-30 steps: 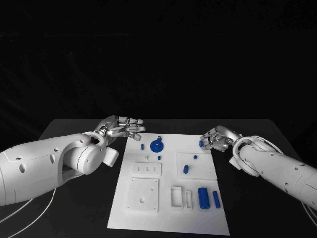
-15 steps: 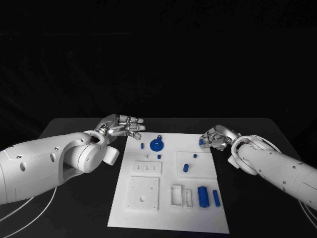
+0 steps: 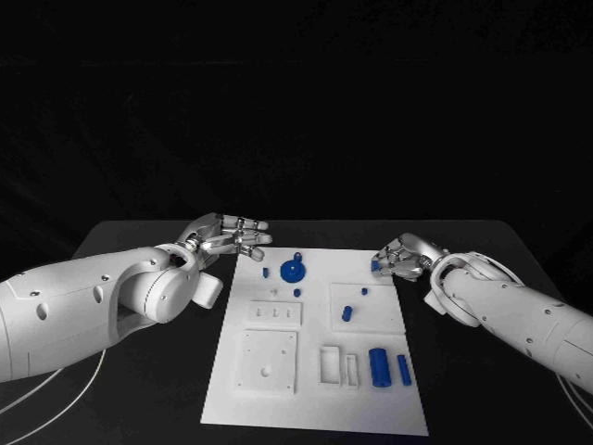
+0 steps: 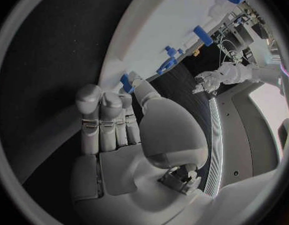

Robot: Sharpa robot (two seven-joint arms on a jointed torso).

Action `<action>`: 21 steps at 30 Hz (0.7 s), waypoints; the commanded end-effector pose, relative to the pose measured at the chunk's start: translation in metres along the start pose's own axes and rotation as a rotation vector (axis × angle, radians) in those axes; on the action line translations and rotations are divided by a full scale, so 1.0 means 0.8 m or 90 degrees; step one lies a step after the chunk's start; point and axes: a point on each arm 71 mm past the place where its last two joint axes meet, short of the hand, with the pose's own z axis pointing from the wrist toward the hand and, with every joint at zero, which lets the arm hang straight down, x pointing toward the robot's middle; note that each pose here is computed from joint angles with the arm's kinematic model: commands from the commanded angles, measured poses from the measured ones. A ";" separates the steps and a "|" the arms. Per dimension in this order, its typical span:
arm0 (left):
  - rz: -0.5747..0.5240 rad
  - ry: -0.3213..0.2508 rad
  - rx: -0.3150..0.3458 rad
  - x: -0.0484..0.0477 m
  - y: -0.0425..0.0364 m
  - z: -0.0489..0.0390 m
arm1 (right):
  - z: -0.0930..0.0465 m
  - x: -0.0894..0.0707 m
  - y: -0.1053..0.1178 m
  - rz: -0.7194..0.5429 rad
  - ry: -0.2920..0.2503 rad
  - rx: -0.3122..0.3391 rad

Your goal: Assemble the parts on the task board

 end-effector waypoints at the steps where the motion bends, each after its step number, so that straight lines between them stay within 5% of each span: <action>1: -0.001 0.012 0.005 0.004 -0.0015 0.001 | 0.000 0.003 0.002 0.002 0.009 -0.008; 21: 0.010 0.014 -0.001 0.003 -0.0012 0.000 | -0.002 -0.002 0.012 -0.003 -0.038 -0.011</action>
